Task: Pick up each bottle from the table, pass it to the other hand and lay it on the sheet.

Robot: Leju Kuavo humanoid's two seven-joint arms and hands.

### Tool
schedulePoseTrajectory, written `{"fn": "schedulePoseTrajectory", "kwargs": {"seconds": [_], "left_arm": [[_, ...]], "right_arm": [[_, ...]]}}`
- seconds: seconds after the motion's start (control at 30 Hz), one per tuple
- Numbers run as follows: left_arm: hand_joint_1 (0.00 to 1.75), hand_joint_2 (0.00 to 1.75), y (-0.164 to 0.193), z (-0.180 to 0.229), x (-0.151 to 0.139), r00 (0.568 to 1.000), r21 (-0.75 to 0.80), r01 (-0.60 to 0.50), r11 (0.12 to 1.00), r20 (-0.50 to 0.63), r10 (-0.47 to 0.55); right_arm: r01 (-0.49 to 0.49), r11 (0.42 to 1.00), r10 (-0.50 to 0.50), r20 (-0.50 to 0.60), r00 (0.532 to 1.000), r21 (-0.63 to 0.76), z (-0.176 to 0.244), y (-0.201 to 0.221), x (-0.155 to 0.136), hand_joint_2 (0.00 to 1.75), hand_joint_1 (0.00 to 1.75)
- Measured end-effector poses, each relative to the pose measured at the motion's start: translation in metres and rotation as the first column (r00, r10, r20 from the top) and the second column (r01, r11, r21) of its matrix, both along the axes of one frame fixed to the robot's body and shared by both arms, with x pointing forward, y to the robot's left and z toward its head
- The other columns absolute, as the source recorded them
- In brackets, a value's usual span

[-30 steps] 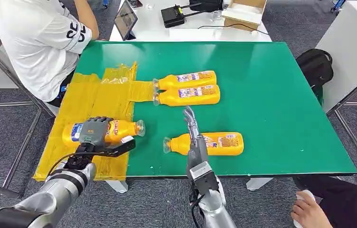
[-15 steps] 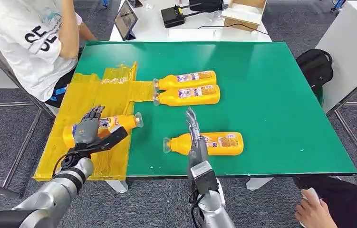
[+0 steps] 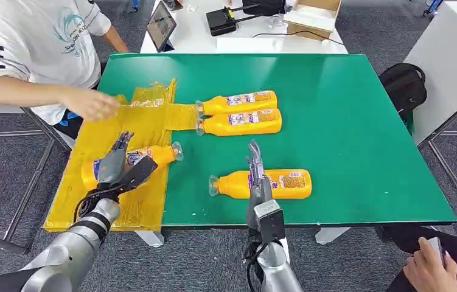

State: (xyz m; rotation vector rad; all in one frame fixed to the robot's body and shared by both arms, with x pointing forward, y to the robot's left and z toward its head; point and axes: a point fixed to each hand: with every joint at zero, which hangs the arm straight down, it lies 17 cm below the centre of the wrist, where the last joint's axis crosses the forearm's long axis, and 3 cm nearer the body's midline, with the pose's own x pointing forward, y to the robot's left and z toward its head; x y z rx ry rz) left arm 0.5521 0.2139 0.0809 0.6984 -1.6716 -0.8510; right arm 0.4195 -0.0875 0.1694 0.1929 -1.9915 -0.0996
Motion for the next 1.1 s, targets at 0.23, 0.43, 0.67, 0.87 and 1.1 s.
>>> {"fn": "schedulePoseTrajectory", "kwargs": {"seconds": [0.23, 0.43, 0.67, 0.87, 1.1], "left_arm": [[0.00, 1.75, -0.009, 0.024, 0.005, 0.998, -0.249, 0.064, 0.966, 0.012, -0.063], [0.00, 1.75, 0.021, 0.088, 0.008, 0.969, -0.452, -0.032, 0.891, 0.205, 0.139], [0.00, 1.75, 0.037, 0.155, -0.033, 0.825, -0.484, -0.099, 0.869, 0.448, 0.344], [0.00, 1.75, 0.024, 0.172, -0.076, 0.790, -0.592, -0.020, 0.806, 0.485, 0.376], [0.00, 1.75, 0.014, 0.184, -0.107, 0.772, -0.624, 0.039, 0.781, 0.515, 0.373]], "right_arm": [[0.001, 1.000, -0.001, -0.028, 1.000, 0.009, -0.009, -0.003, 0.004, 0.00, 0.00], [-0.017, 0.997, 0.015, -0.024, 1.000, -0.075, -0.014, 0.008, 0.005, 1.75, 0.00], [-0.001, 0.945, -0.003, -0.011, 1.000, -0.327, -0.021, 0.021, 0.012, 1.75, 0.00], [0.025, 0.829, -0.045, -0.021, 0.999, -0.559, -0.035, 0.013, 0.026, 1.75, 0.00], [0.039, 0.754, -0.076, -0.028, 0.997, -0.655, -0.046, -0.003, 0.035, 1.75, 0.00]]}}
